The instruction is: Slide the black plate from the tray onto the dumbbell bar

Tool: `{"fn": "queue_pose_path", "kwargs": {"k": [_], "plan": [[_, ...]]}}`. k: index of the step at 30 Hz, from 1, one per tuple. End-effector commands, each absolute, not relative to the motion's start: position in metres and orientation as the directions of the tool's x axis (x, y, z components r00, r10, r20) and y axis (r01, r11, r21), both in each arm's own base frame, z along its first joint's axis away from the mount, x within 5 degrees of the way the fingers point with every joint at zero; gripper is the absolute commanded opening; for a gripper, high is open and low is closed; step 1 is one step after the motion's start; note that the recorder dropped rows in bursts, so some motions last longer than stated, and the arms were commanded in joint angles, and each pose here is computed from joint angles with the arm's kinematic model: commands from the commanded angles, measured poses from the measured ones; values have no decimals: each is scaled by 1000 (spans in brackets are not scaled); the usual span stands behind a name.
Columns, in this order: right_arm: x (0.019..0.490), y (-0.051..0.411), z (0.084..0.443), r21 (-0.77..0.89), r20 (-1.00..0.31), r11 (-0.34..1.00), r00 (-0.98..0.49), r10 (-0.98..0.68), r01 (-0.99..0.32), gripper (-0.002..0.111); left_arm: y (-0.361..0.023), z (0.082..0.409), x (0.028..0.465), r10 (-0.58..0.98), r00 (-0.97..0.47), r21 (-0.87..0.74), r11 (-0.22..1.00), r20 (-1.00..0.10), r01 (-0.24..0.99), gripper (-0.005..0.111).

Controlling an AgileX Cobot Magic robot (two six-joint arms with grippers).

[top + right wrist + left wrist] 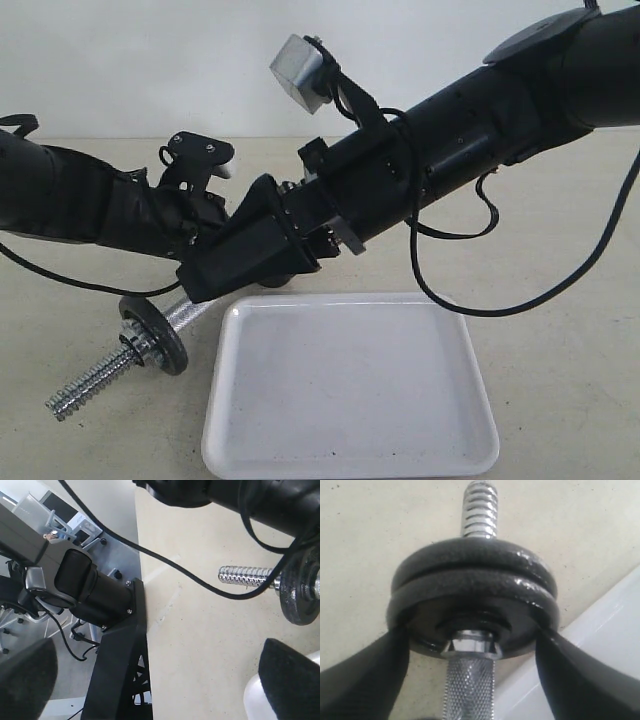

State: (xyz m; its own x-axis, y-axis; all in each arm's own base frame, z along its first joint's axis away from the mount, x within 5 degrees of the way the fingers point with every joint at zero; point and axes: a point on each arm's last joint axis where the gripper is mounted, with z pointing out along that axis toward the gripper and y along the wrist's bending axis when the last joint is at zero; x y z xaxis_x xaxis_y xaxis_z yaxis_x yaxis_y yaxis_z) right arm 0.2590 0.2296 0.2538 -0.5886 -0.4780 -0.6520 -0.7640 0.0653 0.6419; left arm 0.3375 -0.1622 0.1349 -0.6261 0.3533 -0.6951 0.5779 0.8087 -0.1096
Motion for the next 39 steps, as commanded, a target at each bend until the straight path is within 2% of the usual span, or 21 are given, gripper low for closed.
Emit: {"fn": "queue_pose_path", "kwargs": {"k": [1,5,12,17,20,25,28,34,39], "plan": [[257,230,258,628,-671,45,-570,-474,-777,104,-163,138,338,330,-632,-123,818,-701,563,67],[257,229,258,610,-683,36,-548,-484,-792,104,-158,152,340,313,-614,-110,827,-725,551,67],[256,229,257,600,-689,31,-536,-489,-800,104,-140,218,335,284,-486,1,864,-826,504,67],[257,230,259,617,-682,36,-558,-473,-786,104,-124,258,326,263,-418,82,911,-870,404,64],[257,231,260,639,-673,42,-584,-453,-768,104,-114,279,319,253,-380,121,933,-890,338,52],[259,232,264,704,-629,64,-662,-407,-708,104,-102,313,303,250,-298,165,945,-921,283,6],[259,233,265,737,-597,78,-700,-391,-672,104,-98,331,293,287,-233,218,934,-929,284,4],[260,233,266,763,-569,89,-731,-377,-640,104,-90,360,272,258,-146,213,940,-955,265,4],[262,236,275,801,-556,59,-778,-292,-595,104,-83,382,253,230,-72,205,947,-971,249,4]]}}
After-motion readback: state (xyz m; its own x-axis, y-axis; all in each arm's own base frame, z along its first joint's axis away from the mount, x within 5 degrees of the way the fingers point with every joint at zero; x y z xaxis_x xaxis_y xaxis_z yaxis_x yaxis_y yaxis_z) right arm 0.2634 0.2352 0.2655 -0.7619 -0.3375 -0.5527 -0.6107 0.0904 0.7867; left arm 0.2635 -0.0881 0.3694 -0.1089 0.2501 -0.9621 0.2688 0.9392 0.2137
